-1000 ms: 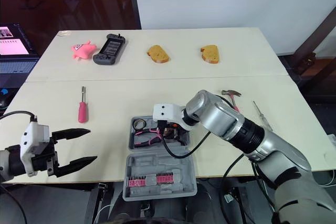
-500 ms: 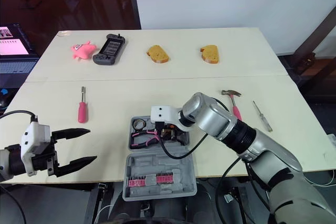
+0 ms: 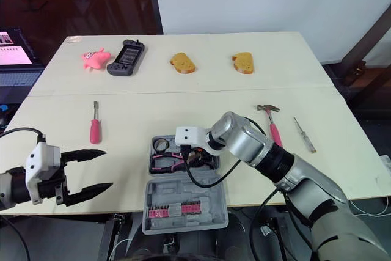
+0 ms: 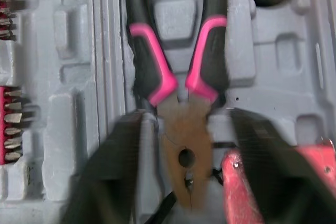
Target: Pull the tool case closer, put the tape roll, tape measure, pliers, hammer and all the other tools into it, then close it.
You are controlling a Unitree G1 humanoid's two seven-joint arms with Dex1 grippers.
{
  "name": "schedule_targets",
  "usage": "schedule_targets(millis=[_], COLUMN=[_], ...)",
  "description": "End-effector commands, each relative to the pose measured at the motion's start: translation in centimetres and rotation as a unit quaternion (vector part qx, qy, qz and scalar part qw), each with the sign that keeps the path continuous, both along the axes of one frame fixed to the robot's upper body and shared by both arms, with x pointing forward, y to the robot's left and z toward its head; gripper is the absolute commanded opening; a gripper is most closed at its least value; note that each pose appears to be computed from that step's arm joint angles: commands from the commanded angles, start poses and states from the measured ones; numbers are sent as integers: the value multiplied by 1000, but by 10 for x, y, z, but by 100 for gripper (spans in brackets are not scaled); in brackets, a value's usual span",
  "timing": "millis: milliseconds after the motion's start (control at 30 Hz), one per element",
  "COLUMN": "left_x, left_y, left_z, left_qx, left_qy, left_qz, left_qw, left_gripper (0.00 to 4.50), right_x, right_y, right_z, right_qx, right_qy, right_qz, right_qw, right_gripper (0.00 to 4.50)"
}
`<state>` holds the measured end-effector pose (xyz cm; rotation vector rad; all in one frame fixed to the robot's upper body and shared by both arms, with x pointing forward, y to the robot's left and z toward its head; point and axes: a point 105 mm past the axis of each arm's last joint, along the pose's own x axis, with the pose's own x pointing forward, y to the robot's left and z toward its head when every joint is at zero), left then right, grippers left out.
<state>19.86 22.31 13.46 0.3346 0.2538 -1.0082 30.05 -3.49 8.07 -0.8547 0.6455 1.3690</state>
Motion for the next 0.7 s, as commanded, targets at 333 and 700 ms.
schedule_targets(millis=[333, 700], left_x=[4, 7], left_y=[-11, -16], left_z=[-2, -2], left_qx=[-8, -9], left_qy=[-8, -5], left_qz=[-25, -42], left_qw=[1000, 999], left_gripper=[450, 450], right_x=[-12, 2], right_y=[6, 3], right_z=[52, 11], right_qx=[210, 219], right_qy=[-47, -13], right_qz=[20, -42], right_qw=[976, 975], right_gripper=[393, 7])
